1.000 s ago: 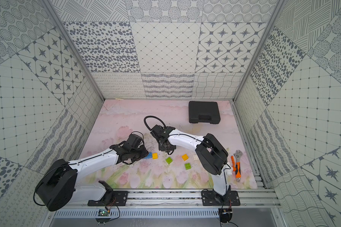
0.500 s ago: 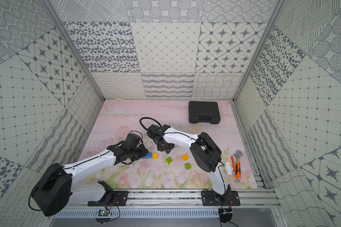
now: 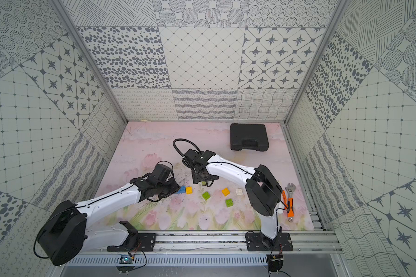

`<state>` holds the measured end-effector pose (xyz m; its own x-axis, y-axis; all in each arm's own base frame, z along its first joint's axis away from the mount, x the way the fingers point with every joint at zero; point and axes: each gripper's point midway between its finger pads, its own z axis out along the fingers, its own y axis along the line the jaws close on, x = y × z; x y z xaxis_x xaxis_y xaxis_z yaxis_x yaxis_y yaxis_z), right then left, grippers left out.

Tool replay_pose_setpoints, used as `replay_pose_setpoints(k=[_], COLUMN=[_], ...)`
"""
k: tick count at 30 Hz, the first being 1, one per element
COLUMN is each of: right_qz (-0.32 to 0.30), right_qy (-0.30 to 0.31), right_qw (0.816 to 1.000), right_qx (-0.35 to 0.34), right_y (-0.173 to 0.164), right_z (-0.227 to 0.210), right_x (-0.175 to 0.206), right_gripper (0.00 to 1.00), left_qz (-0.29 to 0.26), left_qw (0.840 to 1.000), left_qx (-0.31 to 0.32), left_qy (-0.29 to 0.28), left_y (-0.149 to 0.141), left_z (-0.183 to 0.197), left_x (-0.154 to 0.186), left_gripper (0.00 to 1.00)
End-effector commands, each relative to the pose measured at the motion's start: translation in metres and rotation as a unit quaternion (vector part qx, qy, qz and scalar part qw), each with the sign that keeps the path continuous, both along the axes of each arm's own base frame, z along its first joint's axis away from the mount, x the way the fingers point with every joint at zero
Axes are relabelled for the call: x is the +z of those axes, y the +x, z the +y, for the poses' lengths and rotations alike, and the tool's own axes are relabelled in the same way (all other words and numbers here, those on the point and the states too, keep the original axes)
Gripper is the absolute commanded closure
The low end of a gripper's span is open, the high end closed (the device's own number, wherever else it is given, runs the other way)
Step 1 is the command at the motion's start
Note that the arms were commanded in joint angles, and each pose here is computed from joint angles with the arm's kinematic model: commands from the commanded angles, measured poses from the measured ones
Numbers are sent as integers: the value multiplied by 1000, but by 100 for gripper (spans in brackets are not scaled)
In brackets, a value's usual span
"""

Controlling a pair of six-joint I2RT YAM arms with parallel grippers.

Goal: Assemble the number 4 with lego
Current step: Assemble the lego brick with the lego brick, then pick up the lego brick from the center of the board.

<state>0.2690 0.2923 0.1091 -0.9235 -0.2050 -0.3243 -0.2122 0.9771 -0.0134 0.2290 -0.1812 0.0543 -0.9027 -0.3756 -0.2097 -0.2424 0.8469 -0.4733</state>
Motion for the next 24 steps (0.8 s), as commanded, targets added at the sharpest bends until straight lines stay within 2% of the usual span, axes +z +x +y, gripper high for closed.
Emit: replay_pose_setpoints(k=[1,3,5,10,15,19,24], right_qz=[16,30,37,39,50,69,88], right_qy=[24,17,-33,-83,-92,-59,-57], right_qw=[999,998,998,995,986,984,984], right_qx=[42,54,42,-34,-129,-152,-143], right_y=[-24,-35,-40,-39,-37,-30,-28], right_z=[-2,-9,-34,-97,-153,-161,-158], right_x=[-2,-14,-20,-21,-29,-48,-62], right_gripper=[17,18,17,16,16,18,21], left_qz=[13,14,16,18,23,28,27], left_qw=[1000,1000,1000,1000,1000,1000,1000], left_qx=[3,2,3,1,-2,-8,-7], left_qy=[2,3,4,-2,-2,-3,-1], left_y=[-3,-4,-4,-3,-2,-1,-2], left_z=[3,3,3,0,-2,-6,-5], left_x=[0,-1,-2,-1,-3,-4,-5], left_gripper=[70,70,70,71,71,73,73])
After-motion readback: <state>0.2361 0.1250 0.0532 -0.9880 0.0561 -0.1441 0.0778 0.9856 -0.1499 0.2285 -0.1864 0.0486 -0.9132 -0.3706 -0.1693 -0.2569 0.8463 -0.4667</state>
